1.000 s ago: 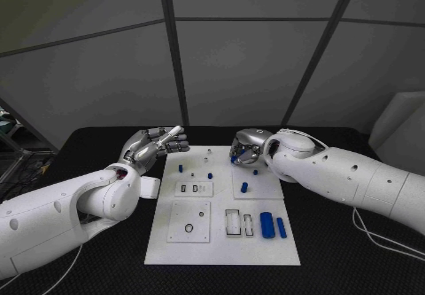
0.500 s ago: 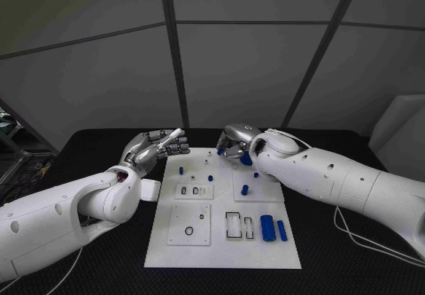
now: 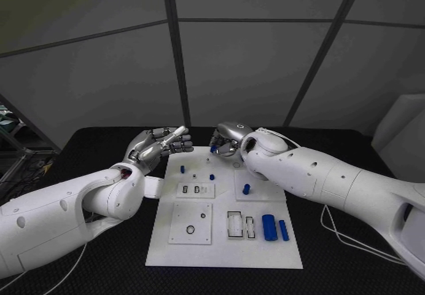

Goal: Assemble the parts on the task board

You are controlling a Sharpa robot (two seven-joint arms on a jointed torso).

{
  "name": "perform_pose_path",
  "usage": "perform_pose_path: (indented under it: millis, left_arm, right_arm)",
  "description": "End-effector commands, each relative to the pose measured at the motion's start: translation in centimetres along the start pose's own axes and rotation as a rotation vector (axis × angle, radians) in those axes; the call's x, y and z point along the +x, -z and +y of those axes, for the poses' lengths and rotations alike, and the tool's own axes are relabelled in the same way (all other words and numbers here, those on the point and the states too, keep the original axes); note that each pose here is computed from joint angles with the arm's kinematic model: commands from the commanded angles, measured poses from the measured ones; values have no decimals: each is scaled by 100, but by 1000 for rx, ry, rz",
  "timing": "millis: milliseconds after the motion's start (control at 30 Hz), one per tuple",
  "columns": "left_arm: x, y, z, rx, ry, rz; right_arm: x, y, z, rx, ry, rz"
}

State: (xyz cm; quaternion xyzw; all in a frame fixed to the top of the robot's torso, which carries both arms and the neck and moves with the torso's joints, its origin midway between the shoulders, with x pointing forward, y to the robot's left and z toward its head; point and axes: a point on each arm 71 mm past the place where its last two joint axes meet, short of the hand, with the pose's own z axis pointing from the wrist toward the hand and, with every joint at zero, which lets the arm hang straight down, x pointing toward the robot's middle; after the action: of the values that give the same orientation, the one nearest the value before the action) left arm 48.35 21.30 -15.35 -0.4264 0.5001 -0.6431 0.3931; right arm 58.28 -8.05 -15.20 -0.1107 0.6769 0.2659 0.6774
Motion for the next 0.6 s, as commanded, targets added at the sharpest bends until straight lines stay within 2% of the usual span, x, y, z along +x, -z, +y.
perform_pose_path:
  millis: [33, 600]
  left_arm:
    - [32, -11, -18, 7, 2, 20]
    - [58, -31, -63, 14, 2, 28]
  right_arm:
    - [-6, -29, 27, -11, -1, -3]
    - [62, -105, 16, 28, 30, 37]
